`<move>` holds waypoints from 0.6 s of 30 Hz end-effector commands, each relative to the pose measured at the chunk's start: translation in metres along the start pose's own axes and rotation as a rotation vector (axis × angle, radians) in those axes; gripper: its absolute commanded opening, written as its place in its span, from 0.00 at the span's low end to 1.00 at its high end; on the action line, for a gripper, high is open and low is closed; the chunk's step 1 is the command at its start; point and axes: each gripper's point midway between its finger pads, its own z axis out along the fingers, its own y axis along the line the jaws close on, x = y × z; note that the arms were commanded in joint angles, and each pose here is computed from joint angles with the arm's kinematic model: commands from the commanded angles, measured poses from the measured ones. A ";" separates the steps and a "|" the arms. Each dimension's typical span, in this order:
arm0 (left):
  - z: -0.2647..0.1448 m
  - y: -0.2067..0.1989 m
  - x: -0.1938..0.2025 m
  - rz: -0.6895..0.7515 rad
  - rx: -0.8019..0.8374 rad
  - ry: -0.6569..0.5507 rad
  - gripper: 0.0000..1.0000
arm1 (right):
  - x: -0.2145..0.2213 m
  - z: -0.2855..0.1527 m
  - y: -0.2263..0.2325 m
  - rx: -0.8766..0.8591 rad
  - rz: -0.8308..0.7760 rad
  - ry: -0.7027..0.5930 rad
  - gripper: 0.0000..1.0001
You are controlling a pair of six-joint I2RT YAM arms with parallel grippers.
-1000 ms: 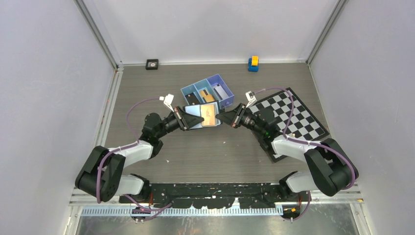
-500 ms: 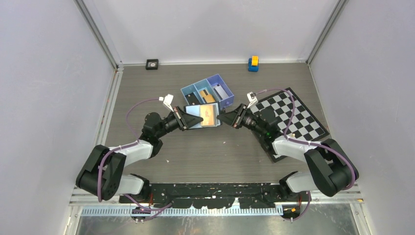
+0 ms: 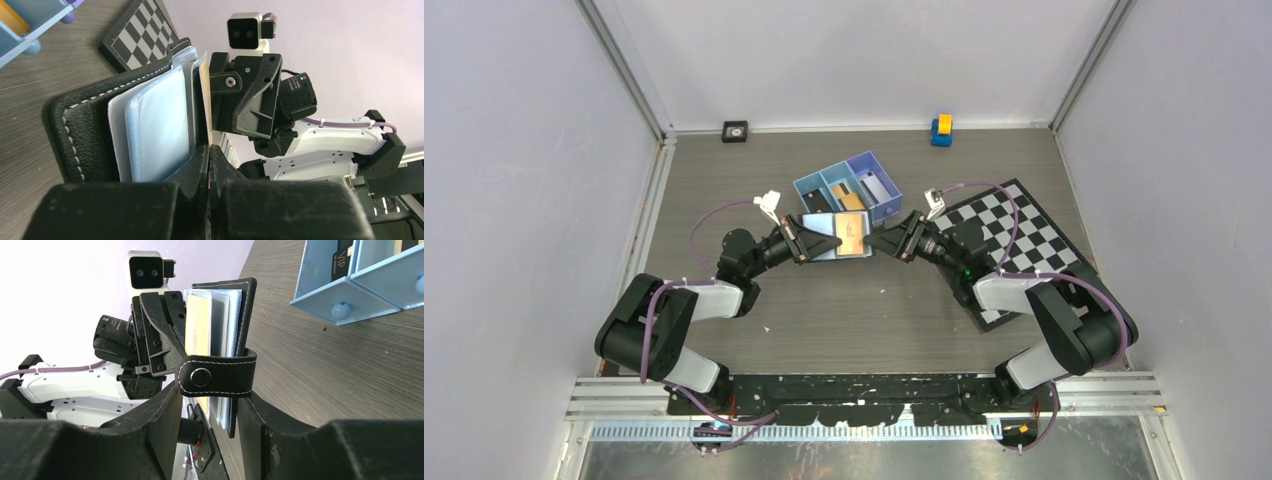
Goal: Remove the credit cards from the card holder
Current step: Remove the credit card from the card holder.
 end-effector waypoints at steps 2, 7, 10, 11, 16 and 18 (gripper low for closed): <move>0.005 -0.043 -0.013 0.106 0.152 -0.021 0.00 | -0.009 0.007 0.031 -0.120 -0.048 -0.004 0.50; 0.008 -0.047 -0.009 0.117 0.166 -0.004 0.00 | -0.004 0.010 0.035 -0.138 -0.053 0.015 0.49; 0.009 -0.044 -0.009 0.114 0.156 -0.003 0.00 | -0.004 0.010 0.037 -0.142 -0.060 0.016 0.42; 0.009 -0.043 -0.008 0.111 0.149 -0.002 0.00 | -0.004 0.010 0.037 -0.140 -0.061 0.019 0.37; 0.008 -0.037 -0.010 0.114 0.113 -0.015 0.00 | -0.005 0.008 0.037 -0.131 -0.068 0.005 0.10; 0.006 -0.036 -0.011 0.120 0.099 -0.027 0.01 | -0.006 0.008 0.036 -0.119 -0.073 -0.001 0.06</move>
